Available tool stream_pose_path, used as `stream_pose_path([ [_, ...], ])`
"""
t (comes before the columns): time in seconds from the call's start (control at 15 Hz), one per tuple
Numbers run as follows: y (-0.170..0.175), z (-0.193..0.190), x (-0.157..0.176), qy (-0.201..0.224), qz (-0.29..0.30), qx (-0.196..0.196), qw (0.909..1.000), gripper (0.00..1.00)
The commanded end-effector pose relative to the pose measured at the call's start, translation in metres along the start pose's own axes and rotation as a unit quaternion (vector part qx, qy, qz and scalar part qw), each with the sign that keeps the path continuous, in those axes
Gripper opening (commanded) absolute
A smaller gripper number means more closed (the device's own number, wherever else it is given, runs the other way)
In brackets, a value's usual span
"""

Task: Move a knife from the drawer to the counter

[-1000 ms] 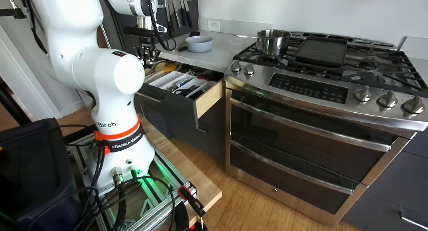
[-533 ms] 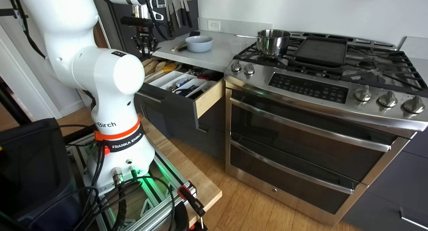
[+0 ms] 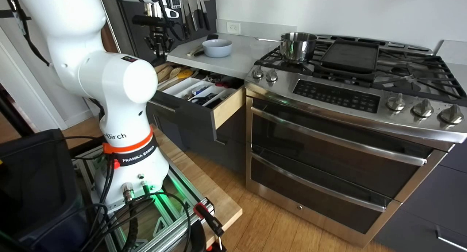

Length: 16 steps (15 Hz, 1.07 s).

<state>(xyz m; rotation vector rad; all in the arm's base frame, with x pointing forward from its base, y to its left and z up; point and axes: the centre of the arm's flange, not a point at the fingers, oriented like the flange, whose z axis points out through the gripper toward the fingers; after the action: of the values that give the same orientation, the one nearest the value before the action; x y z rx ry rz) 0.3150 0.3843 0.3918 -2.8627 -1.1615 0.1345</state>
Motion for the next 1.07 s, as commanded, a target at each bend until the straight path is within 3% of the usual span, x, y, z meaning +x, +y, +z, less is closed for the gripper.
stream_pose_path([
  [0.0, 0.021, -0.015, 0.011, 0.028, 0.044, -0.002, 0.9986, 0.07],
  [0.47, 0.130, -0.077, 0.025, 0.091, 0.196, -0.011, 0.9763, 0.07],
  [1.0, 0.247, -0.086, 0.010, 0.077, 0.255, -0.098, 0.9587, 0.07],
])
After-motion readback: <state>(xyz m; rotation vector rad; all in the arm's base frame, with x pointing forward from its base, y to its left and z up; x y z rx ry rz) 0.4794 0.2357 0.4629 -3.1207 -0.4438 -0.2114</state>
